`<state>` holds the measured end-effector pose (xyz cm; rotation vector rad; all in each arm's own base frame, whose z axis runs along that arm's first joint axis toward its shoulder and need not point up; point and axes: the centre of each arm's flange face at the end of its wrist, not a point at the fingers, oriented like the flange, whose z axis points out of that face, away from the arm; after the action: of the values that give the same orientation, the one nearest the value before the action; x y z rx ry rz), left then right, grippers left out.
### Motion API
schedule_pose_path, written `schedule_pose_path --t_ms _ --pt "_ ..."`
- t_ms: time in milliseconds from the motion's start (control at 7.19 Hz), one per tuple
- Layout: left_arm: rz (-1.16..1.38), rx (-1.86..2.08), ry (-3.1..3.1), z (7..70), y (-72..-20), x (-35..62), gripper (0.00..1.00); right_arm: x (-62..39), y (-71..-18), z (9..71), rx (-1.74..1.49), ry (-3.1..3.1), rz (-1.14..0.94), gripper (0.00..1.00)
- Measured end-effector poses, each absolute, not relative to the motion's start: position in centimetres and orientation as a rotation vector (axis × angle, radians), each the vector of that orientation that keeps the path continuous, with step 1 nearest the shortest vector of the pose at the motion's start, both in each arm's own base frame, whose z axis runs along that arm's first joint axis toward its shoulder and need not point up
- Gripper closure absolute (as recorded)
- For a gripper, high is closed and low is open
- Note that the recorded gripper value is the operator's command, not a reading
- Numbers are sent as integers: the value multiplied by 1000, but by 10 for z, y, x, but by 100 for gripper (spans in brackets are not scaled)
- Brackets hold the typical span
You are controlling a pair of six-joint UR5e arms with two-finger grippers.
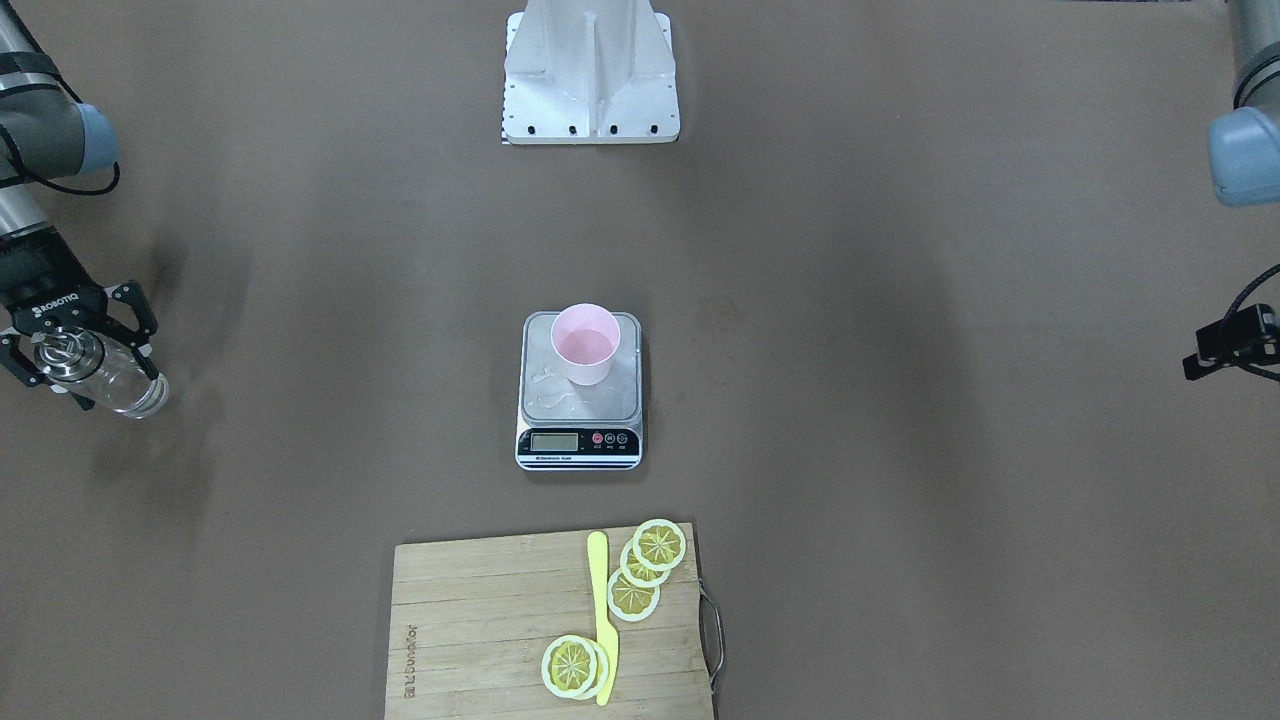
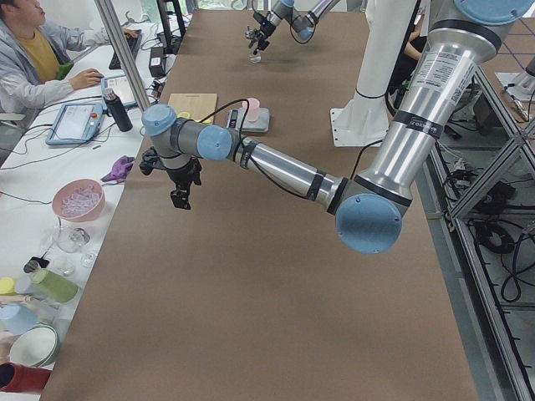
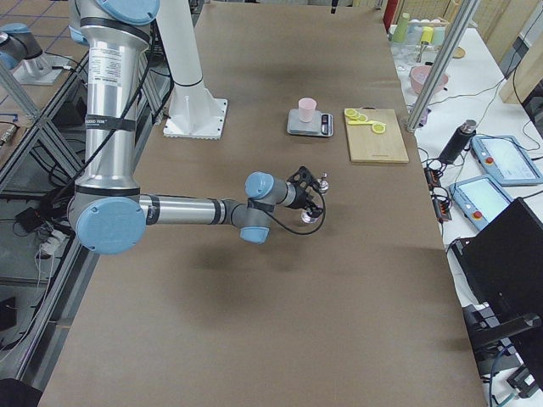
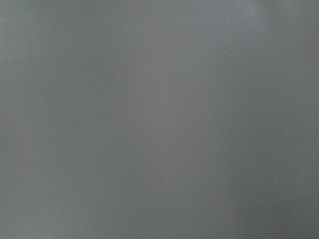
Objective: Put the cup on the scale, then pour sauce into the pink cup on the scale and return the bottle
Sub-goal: 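Lower the dispenser onto the table with the right gripper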
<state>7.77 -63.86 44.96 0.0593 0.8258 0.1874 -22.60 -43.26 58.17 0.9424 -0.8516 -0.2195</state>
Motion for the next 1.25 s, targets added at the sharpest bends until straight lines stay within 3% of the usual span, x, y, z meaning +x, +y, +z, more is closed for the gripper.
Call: schedule_pose_path --t_ms 278,696,835,1252 --pt "187 62 826 448 -638 77 2 -227 -430 584 928 -867 -232 94" --pt "187 67 825 445 -638 76 2 -228 -428 585 908 -889 -245 52" --pt "187 68 825 445 -638 75 2 -229 -427 585 901 -896 -251 1" --pt "189 74 826 440 -638 75 2 -217 -419 590 880 -921 -270 0"
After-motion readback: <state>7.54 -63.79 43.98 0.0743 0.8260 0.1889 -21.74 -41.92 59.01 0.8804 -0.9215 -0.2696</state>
